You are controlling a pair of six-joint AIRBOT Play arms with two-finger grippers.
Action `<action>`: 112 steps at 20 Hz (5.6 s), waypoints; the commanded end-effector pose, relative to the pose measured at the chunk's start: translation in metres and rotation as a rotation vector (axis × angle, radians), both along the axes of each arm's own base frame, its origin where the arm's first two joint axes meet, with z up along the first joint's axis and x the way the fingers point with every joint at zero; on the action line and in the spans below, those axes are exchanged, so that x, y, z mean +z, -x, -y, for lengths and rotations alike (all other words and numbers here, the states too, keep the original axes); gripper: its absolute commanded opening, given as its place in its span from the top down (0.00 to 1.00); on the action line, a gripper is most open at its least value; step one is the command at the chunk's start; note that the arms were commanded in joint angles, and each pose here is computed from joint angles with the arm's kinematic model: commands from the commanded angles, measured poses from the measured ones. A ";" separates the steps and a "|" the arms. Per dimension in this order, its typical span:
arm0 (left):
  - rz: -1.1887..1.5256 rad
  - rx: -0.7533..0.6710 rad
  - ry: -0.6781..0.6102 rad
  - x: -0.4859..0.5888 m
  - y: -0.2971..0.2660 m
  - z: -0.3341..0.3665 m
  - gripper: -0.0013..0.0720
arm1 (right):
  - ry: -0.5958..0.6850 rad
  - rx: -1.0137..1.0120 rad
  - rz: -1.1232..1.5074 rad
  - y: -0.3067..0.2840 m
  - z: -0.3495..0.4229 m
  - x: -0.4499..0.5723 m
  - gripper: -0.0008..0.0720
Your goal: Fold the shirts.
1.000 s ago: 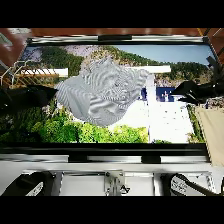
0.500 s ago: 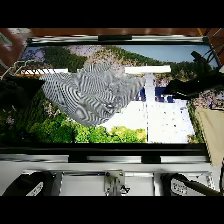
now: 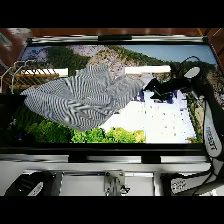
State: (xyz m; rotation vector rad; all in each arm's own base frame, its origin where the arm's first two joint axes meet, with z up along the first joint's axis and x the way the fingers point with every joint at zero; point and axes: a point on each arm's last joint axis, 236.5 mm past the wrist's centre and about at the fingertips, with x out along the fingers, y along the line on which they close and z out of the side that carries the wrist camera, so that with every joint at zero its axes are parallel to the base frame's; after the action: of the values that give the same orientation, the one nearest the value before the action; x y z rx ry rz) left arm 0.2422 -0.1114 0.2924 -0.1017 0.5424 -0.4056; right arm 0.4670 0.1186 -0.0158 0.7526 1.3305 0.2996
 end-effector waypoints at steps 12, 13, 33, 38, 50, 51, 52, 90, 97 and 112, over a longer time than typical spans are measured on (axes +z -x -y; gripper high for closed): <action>0.103 -0.002 0.055 0.026 0.000 0.003 0.93 | -0.188 -0.174 -0.094 -0.038 -0.084 -0.072 0.08; 0.105 -0.007 0.053 0.027 0.000 0.004 0.93 | -0.188 -0.195 -0.093 -0.041 -0.085 -0.073 0.10; 0.631 0.169 0.200 0.223 -0.033 -0.030 0.93 | 0.524 -0.204 1.171 0.083 0.108 0.478 0.89; 0.582 0.125 0.101 0.217 0.001 -0.033 0.93 | 0.651 -0.254 1.305 0.190 0.107 0.530 0.89; 0.675 0.147 0.102 0.237 0.041 -0.050 0.93 | 0.631 -0.314 1.196 0.241 0.109 0.514 0.89; 0.532 0.164 0.048 0.200 0.019 -0.050 0.93 | 0.625 -0.271 1.076 0.230 0.109 0.485 0.89; 0.408 0.173 -0.014 0.164 0.000 -0.050 0.93 | 0.619 -0.207 0.930 0.219 0.109 0.448 0.89; -0.888 0.153 0.098 -0.347 -0.035 -0.015 0.14 | 0.132 -0.057 -0.124 0.130 0.189 0.029 0.07; -0.777 0.124 0.097 -0.374 -0.064 0.020 0.14 | 0.115 -0.077 -0.100 0.123 0.187 0.031 0.07; -0.696 -0.019 0.113 -0.354 -0.080 0.041 0.92 | 0.245 0.032 -0.210 0.141 0.185 0.008 0.07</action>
State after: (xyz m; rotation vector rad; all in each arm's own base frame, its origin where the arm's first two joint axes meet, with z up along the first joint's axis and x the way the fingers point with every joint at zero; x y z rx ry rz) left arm 0.3253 -0.1455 -0.0700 -0.4042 1.2010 -0.3368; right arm 0.3374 -0.0559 -0.0007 0.6208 1.4954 0.1227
